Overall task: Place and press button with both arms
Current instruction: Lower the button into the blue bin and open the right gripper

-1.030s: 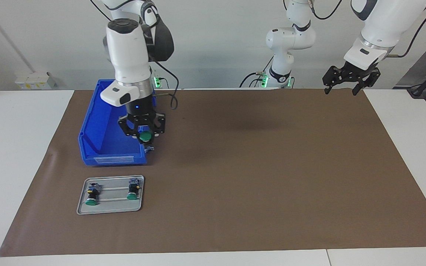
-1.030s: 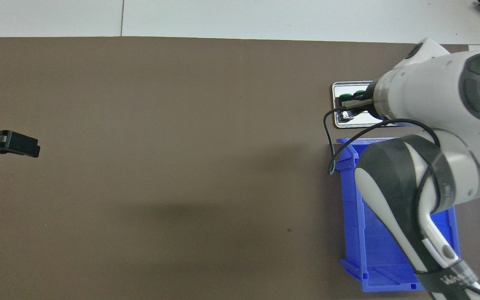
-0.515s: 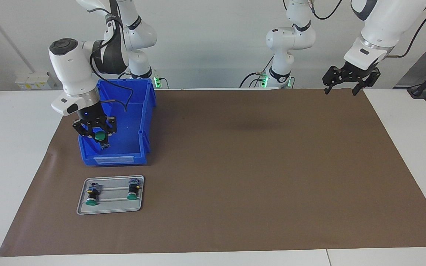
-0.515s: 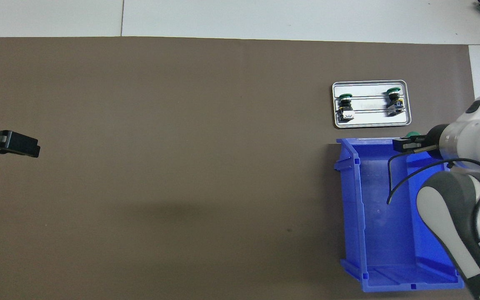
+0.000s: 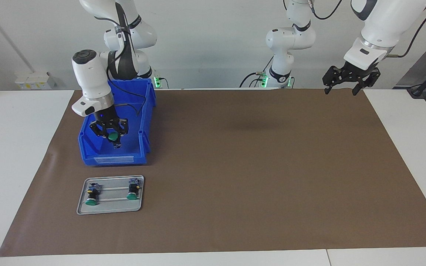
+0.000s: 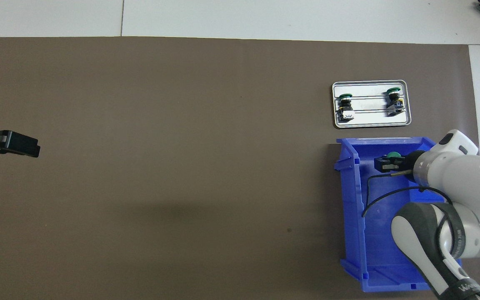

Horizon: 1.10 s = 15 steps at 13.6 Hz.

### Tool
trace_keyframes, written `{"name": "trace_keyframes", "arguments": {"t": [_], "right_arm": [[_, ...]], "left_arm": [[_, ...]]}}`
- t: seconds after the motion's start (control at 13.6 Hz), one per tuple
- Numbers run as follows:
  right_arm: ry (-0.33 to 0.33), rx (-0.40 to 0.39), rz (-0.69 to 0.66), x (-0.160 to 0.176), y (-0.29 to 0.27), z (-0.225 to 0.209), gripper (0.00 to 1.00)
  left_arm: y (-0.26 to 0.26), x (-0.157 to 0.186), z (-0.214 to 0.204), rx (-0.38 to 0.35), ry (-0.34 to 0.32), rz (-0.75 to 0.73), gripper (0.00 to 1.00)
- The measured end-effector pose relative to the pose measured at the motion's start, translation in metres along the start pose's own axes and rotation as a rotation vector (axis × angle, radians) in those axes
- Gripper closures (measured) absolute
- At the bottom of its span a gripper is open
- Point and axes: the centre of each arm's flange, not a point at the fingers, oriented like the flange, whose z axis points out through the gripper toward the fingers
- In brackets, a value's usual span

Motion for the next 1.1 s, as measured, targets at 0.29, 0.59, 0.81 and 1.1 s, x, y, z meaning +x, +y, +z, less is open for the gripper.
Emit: {"name": "trace_keyframes", "arguments": {"t": [0.29, 0.59, 0.81, 1.1], "right_arm": [[-0.013, 0.003, 0.008, -0.021, -0.003, 0.018, 0.64], [-0.012, 0.003, 0.035, -0.020, -0.002, 0.018, 0.22], [-0.008, 0.003, 0.057, -0.009, -0.001, 0.003, 0.00], [-0.064, 0.001, 0.133, 0.034, 0.001, -0.063, 0.00]], "left_arm": [[0.000, 0.000, 0.000, 0.000, 0.000, 0.000, 0.00], [0.000, 0.000, 0.000, 0.000, 0.000, 0.000, 0.00], [0.000, 0.000, 0.000, 0.000, 0.000, 0.000, 0.00], [0.000, 0.000, 0.000, 0.000, 0.000, 0.000, 0.00]]}}
